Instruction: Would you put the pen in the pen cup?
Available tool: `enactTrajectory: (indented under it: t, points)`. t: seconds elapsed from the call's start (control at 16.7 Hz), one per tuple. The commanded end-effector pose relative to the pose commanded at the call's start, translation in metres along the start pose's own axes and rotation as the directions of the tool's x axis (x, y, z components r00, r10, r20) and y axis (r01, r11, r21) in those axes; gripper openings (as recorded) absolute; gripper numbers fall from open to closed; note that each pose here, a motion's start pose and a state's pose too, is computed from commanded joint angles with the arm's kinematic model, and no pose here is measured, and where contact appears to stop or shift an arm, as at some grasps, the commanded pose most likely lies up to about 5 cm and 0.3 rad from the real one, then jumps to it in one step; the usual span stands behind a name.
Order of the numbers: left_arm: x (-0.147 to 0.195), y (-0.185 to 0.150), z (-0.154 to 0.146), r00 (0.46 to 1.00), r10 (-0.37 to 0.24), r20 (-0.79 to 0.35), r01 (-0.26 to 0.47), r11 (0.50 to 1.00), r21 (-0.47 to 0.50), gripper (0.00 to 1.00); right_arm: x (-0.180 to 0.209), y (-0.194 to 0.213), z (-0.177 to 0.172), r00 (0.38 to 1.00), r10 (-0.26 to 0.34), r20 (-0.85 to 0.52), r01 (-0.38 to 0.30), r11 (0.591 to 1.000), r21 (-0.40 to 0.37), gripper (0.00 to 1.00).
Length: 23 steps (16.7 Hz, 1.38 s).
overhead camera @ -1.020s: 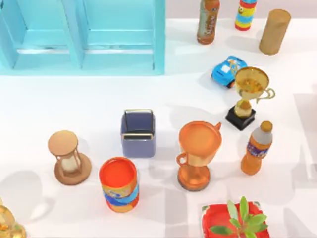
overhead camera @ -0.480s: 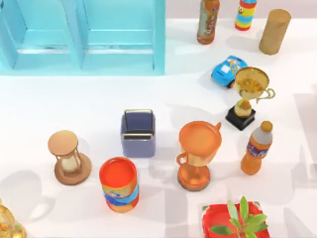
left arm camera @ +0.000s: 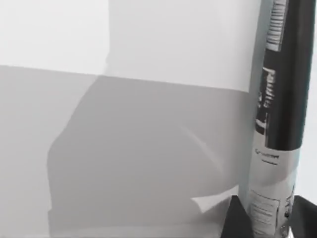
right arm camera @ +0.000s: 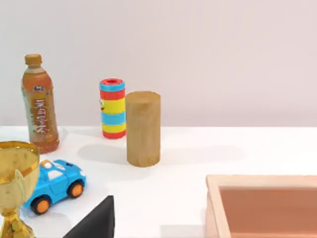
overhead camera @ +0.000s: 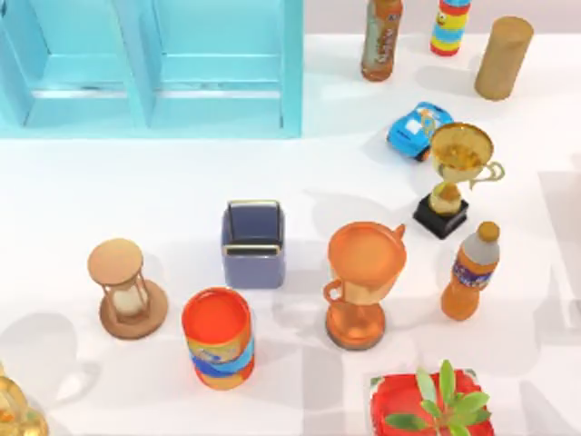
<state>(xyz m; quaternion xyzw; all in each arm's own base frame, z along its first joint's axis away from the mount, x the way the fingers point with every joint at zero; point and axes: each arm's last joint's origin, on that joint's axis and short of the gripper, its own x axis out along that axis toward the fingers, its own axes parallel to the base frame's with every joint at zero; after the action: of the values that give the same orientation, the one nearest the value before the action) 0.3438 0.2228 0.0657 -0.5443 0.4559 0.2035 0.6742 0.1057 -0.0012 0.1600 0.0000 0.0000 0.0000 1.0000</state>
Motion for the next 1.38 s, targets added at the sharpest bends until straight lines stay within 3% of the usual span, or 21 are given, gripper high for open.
enactTrajectory:
  t: [0.48,0.54,0.72,0.9,1.38]
  points:
    - [0.000,0.000,0.000,1.000,0.000,0.000,0.000,1.000,0.000,0.00,0.000,0.000,0.000,1.000,0.000,0.000,0.000,1.000,0.000,1.00]
    - [-0.032,-0.004,0.007,0.999,-0.001,0.047,0.001,1.000,0.006,0.00,0.000,0.000,0.000,1.000,0.000,0.000,0.000,1.000,0.000,1.00]
    - [-0.048,-0.002,0.009,0.998,-0.004,0.055,0.004,1.000,0.006,0.00,0.000,0.000,0.000,1.000,0.000,0.000,0.000,1.000,0.000,1.00]
    - [-0.093,0.004,0.007,0.998,-0.001,0.059,0.001,1.000,0.008,0.00,0.000,0.000,0.000,1.000,0.000,0.000,0.000,1.000,0.000,1.00]
    - [-0.224,0.029,-0.045,0.999,0.003,0.039,-0.003,1.000,-0.002,0.00,0.000,0.000,0.000,1.000,0.000,0.000,0.000,1.000,0.000,1.00]
